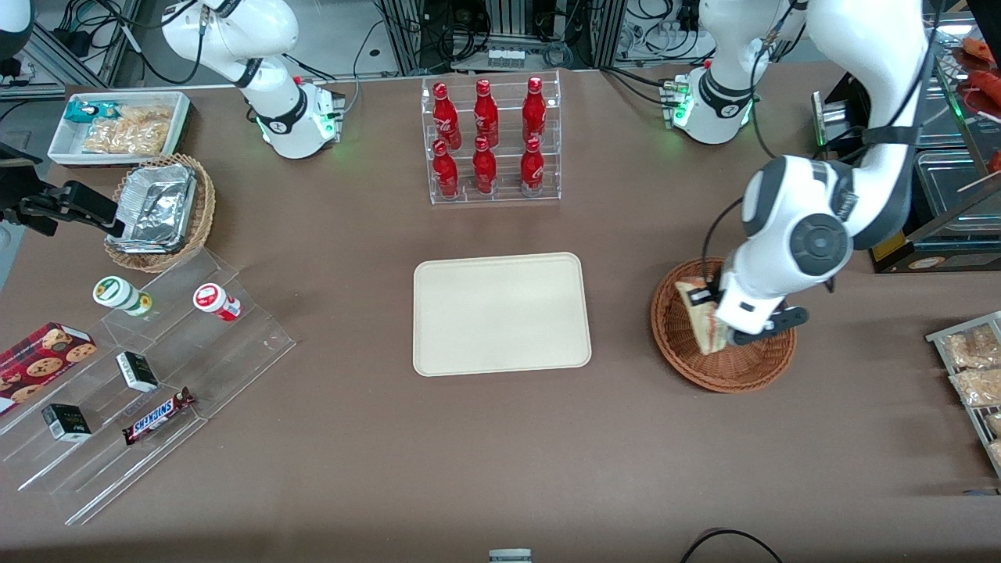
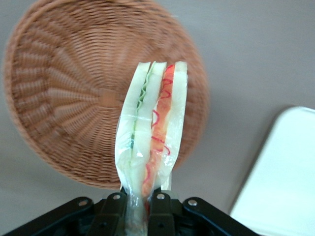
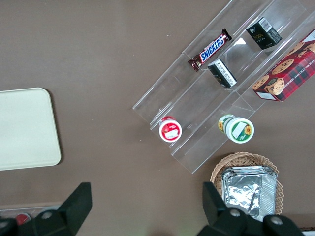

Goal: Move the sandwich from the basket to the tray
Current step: 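Lift the sandwich and carry it with the left gripper over the tray, then lower the sandwich onto the cream tray and open the left gripper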

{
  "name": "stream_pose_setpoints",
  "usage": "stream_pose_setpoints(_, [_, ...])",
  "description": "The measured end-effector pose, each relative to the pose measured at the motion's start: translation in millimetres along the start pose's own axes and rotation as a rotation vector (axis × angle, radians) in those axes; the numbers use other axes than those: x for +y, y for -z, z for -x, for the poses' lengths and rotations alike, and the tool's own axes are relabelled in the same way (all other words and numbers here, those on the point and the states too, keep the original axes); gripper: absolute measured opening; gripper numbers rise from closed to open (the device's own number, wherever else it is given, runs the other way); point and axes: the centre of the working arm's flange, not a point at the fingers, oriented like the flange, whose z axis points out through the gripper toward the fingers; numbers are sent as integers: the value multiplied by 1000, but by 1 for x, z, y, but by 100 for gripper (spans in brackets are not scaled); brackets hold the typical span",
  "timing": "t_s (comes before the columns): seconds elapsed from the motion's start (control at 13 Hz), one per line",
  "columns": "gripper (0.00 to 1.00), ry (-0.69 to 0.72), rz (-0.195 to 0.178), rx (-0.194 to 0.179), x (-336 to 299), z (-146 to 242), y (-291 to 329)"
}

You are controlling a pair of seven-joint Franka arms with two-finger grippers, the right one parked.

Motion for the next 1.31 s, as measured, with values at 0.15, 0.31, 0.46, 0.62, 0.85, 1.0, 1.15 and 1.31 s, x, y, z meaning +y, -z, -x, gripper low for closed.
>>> stream_pose_setpoints(0.15, [15, -67, 2, 11, 44, 9, -1])
stream_pose_setpoints(0.31, [15, -104, 4, 19, 94, 20, -8])
stream_pose_setpoints(0.46, [15, -125, 9, 24, 146, 30, -21])
stream_pose_setpoints(0.62, [15, -135, 12, 16, 193, 44, -42])
stream_pose_setpoints(0.85, [15, -156, 27, 2, 253, 77, -70])
stream_pose_setpoints(1.0, [15, -160, 65, 29, 286, 100, -85])
stream_pose_setpoints(1.15, [15, -163, 73, 33, 307, 123, -100])
stream_pose_setpoints(1.31, [15, -167, 71, 31, 316, 131, -107])
